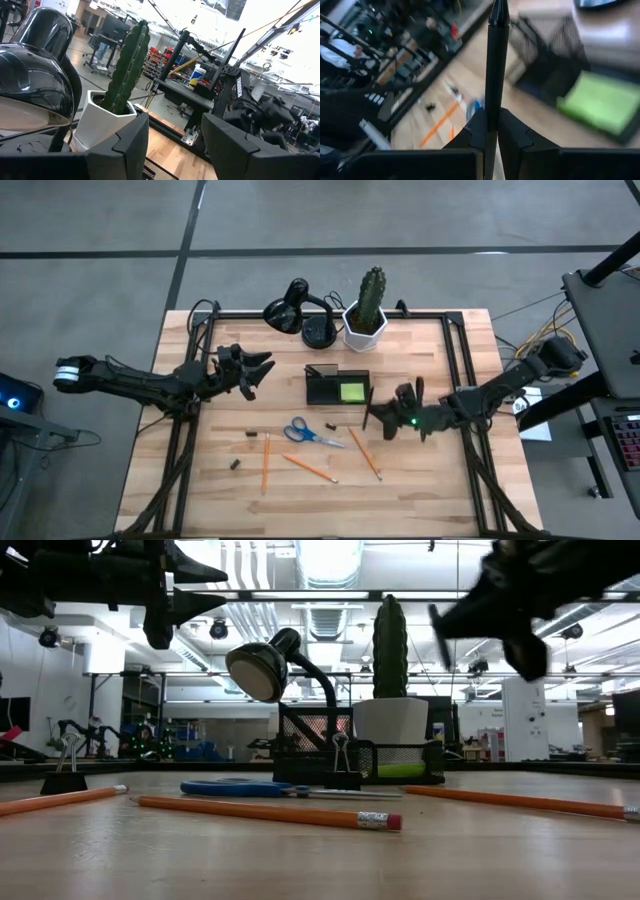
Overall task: Pick and place office supplies into organizer
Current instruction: Put the black pen into the mesh desk organizer
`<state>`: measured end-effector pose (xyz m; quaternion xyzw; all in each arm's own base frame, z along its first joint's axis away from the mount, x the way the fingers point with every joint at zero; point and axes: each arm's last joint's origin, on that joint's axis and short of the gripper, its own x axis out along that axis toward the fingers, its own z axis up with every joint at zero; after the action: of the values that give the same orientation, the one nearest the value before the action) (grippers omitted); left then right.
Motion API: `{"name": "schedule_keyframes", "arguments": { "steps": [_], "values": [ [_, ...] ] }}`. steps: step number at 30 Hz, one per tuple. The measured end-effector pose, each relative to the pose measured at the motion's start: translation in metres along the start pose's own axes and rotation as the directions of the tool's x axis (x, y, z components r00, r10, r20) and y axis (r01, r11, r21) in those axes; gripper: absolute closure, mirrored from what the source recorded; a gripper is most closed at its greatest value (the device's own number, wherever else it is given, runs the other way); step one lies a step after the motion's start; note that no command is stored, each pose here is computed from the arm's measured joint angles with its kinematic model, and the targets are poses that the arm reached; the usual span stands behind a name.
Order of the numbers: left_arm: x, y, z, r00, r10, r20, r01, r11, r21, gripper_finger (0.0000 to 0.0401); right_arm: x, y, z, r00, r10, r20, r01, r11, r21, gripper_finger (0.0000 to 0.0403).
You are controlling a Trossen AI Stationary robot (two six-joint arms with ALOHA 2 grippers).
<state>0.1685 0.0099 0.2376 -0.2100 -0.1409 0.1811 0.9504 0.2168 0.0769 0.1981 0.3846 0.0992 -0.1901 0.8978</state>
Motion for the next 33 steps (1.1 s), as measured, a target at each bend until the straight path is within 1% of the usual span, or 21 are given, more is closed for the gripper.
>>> {"name": "schedule_keyframes", "arguments": {
  "steps": [2, 5, 8, 11, 14, 17, 19, 21, 24, 28, 33],
  "values": [
    [0.000, 0.000, 0.000, 1.000, 0.000, 0.000, 0.000, 1.000, 0.000, 0.0233, 0.005, 0.000, 0.010, 0.999, 0.012, 0.053, -0.009, 0.999, -0.044, 0.0390],
    [0.000, 0.000, 0.000, 1.000, 0.000, 0.000, 0.000, 1.000, 0.000, 0.0233, 0.012, -0.003, 0.023, 0.993, 0.006, 0.117, 0.005, 0.996, -0.093, 0.0390],
    [0.000, 0.000, 0.000, 1.000, 0.000, 0.000, 0.000, 1.000, 0.000, 0.0233, 0.018, -0.007, 0.035, 0.984, -0.007, 0.176, 0.028, 0.993, -0.115, 0.0390],
    [0.000, 0.000, 0.000, 1.000, 0.000, 0.000, 0.000, 1.000, -0.001, 0.0233, 0.021, -0.008, 0.047, 0.971, 0.004, 0.239, 0.030, 0.990, -0.136, 0.0390],
    [0.000, 0.000, 0.000, 1.000, 0.000, 0.000, 0.000, 1.000, 0.000, 0.0233, 0.023, -0.007, 0.059, 0.953, 0.043, 0.301, 0.009, 0.986, -0.169, 0.0390],
    [0.000, 0.000, 0.000, 1.000, 0.000, 0.001, 0.000, 1.000, 0.000, 0.0233, 0.025, -0.006, 0.072, 0.935, 0.119, 0.334, -0.051, 0.977, -0.205, 0.0390],
    [0.000, 0.000, 0.000, 1.000, 0.000, 0.001, 0.000, 1.000, 0.000, 0.0233, 0.027, -0.006, 0.077, 0.927, 0.161, 0.338, -0.086, 0.970, -0.226, 0.0390],
    [0.000, 0.000, 0.000, 1.000, 0.000, 0.001, 0.000, 1.000, 0.000, 0.0233, 0.030, -0.008, 0.081, 0.933, 0.162, 0.322, -0.084, 0.966, -0.244, 0.0390],
    [0.000, 0.000, 0.000, 1.000, -0.001, 0.005, 0.001, 1.000, -0.002, 0.0233, 0.039, -0.009, 0.085, 0.952, 0.126, 0.279, -0.048, 0.962, -0.270, 0.0390],
    [0.000, 0.000, 0.001, 1.000, -0.002, 0.005, 0.002, 1.000, -0.002, 0.0233, 0.059, -0.005, 0.093, 0.973, 0.113, 0.202, -0.042, 0.945, -0.326, 0.0390],
    [0.000, 0.000, 0.001, 1.000, -0.002, 0.005, 0.002, 1.000, -0.002, 0.0233, 0.089, -0.001, 0.100, 0.984, 0.055, 0.171, 0.016, 0.922, -0.388, 0.0390]
  ]
}}
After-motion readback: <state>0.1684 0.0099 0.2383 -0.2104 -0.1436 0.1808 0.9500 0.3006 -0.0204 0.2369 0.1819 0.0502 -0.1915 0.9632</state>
